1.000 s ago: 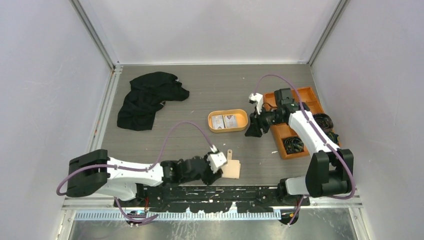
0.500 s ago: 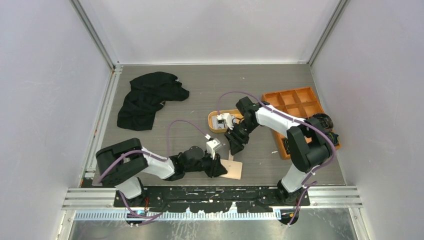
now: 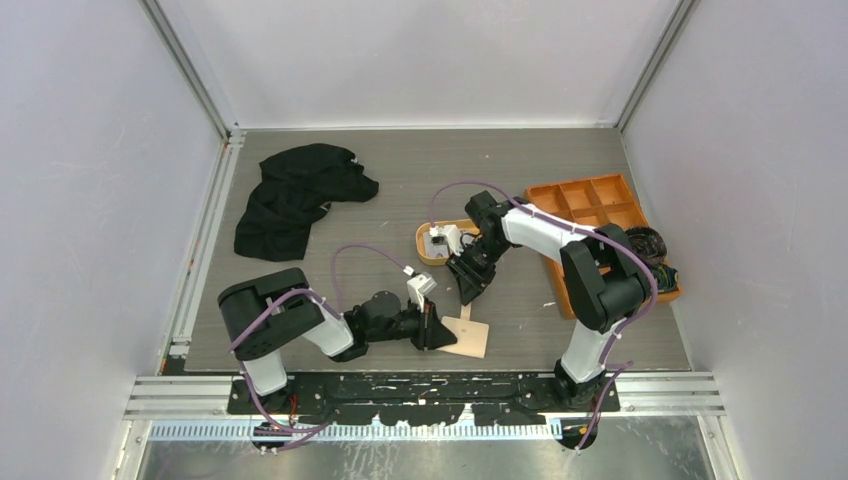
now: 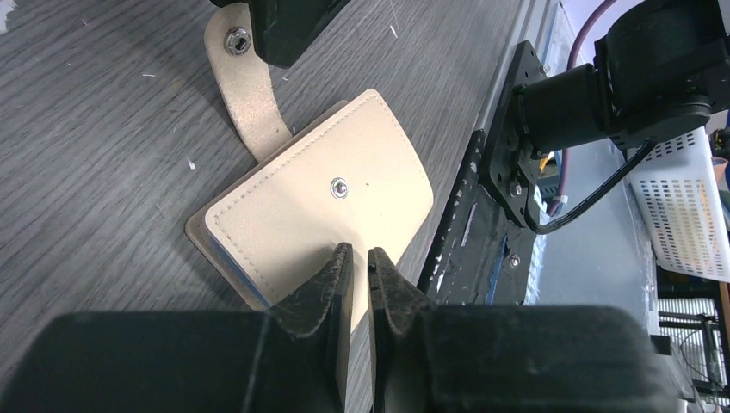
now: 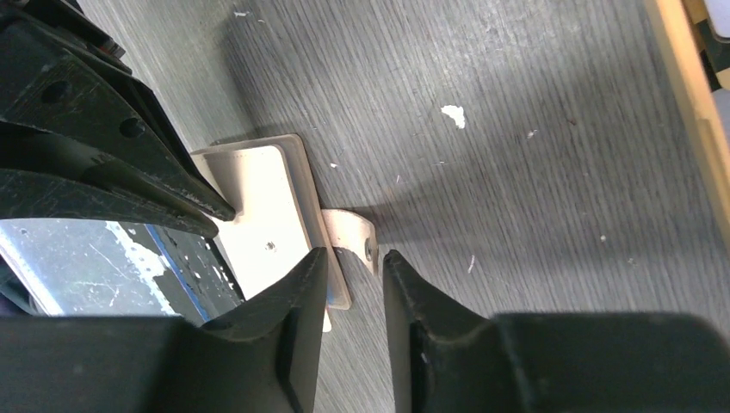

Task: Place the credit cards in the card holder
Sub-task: Close the card holder at the center of the board.

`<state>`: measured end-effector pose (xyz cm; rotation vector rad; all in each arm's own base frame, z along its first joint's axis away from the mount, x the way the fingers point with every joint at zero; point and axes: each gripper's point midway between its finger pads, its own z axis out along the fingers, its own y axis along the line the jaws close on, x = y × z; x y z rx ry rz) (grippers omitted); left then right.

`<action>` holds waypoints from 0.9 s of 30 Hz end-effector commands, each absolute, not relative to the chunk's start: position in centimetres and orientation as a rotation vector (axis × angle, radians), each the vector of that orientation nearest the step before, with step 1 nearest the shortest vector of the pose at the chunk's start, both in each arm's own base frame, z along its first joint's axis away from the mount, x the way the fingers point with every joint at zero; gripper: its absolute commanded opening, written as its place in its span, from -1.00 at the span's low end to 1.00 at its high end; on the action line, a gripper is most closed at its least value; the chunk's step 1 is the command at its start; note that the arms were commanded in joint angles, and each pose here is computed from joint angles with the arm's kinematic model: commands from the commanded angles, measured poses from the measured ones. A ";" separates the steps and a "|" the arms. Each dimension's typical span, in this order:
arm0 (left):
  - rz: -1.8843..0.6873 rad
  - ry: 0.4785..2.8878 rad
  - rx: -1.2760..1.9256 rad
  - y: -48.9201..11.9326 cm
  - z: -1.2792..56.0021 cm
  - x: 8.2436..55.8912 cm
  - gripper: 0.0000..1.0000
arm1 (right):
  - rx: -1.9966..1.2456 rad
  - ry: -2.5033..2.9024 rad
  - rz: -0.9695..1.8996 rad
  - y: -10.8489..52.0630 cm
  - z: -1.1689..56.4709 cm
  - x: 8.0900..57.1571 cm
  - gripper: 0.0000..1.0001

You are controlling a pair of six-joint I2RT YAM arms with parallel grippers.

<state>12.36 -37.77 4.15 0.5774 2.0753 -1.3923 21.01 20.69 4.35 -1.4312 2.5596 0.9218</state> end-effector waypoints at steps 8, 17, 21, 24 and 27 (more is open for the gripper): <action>-1.430 2.032 0.539 -37.8 5.0 12.9 -0.76 | -1.423 2.588 0.938 21.0 5.2 21.4 -0.47; -1.437 2.039 0.523 -37.7 4.8 13.0 -0.75 | -1.441 2.595 0.956 21.0 5.4 21.2 -0.80; -1.443 2.051 0.500 -37.8 4.8 13.0 -0.77 | -1.442 2.582 0.963 21.0 5.8 21.2 -0.91; -1.445 2.076 0.452 -37.8 4.6 13.2 -0.82 | -1.454 2.542 0.991 21.3 6.4 21.0 -0.98; -1.443 2.100 0.391 -37.6 4.3 13.5 -0.91 | -1.488 2.481 0.998 21.3 6.8 20.7 -0.98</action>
